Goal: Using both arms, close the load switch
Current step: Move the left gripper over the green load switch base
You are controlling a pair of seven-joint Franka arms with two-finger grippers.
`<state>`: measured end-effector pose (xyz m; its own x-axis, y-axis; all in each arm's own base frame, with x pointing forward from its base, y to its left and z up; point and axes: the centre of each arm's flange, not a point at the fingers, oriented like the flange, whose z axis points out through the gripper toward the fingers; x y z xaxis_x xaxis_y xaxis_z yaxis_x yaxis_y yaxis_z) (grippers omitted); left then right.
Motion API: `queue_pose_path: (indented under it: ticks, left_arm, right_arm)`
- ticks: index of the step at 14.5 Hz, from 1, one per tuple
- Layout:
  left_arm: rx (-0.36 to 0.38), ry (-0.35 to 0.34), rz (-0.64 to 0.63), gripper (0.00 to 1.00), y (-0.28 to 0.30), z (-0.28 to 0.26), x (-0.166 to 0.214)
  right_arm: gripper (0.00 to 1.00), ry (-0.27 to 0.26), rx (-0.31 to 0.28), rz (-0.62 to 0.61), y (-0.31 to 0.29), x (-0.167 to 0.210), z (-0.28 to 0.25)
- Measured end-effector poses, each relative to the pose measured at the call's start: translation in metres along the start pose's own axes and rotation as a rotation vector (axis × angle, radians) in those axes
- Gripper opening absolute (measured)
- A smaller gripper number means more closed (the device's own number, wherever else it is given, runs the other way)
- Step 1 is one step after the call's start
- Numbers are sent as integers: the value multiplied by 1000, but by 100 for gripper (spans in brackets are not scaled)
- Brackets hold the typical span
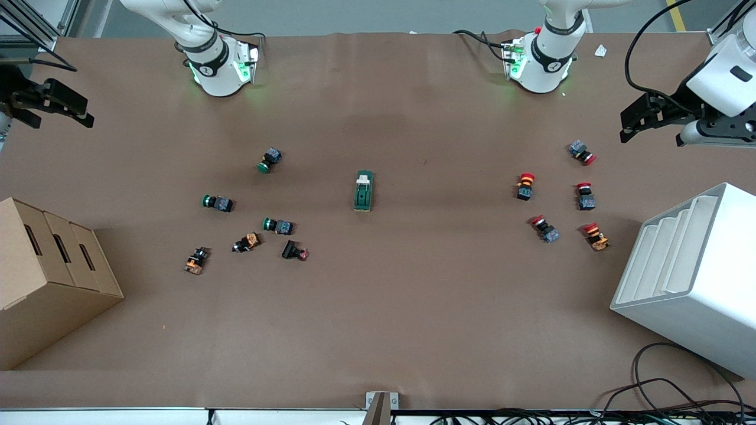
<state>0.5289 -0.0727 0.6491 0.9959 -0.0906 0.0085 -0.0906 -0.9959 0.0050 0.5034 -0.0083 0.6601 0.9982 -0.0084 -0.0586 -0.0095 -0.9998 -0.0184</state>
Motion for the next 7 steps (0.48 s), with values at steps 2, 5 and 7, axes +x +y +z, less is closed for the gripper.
queue_pose_path:
  ticks: [2, 5, 7]
  left_arm:
    - [0, 0, 0, 100, 0, 0, 0]
    - [0, 0, 0, 100, 0, 0, 0]
    - [0, -1, 3, 100, 2, 1, 0]
  right_arm:
    - [100, 0, 0, 0, 0, 0, 0]
    - [100, 1, 0, 1, 1, 0, 0]
    - [100, 1, 0, 3, 2, 0, 0]
